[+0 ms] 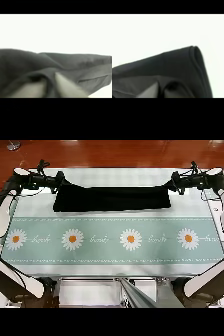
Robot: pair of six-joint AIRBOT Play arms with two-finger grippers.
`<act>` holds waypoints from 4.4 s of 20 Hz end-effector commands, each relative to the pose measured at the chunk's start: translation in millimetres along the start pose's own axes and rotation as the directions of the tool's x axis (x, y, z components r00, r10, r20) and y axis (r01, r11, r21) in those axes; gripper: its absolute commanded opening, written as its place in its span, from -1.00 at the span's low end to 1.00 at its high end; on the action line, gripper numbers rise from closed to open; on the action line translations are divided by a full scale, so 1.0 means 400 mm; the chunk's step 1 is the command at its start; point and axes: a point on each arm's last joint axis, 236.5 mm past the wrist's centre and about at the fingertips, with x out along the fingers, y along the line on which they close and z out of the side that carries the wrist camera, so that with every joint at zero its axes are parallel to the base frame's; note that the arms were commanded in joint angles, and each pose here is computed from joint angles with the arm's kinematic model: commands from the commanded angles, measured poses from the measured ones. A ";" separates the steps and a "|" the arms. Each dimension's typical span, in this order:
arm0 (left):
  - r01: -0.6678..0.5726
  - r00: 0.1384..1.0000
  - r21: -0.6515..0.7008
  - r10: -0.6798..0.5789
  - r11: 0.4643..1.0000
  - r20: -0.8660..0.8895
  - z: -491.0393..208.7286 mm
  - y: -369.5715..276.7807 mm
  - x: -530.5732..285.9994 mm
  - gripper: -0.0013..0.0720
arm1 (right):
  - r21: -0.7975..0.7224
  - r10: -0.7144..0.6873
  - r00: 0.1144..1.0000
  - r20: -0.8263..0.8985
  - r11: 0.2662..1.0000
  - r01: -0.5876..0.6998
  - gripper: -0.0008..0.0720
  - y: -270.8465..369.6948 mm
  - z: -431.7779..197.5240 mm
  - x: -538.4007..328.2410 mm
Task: Fold the shirts.
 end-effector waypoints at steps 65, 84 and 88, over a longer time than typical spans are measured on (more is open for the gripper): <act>0.262 0.965 0.531 -0.225 0.806 -0.135 -0.296 -0.694 -0.230 -0.89 | -0.410 0.110 0.988 0.112 0.911 -0.055 -0.91 0.426 -0.526 -0.422; -0.007 0.992 0.150 -0.012 0.989 0.128 -0.656 -0.062 -0.312 -0.88 | -0.338 0.137 0.861 -0.490 0.880 -0.332 0.75 0.685 -0.559 0.091; 0.001 0.992 0.146 -0.020 0.989 0.125 -0.658 -0.066 -0.312 -0.88 | -0.573 -0.219 0.971 -0.092 0.809 0.128 0.75 0.488 -0.338 -0.304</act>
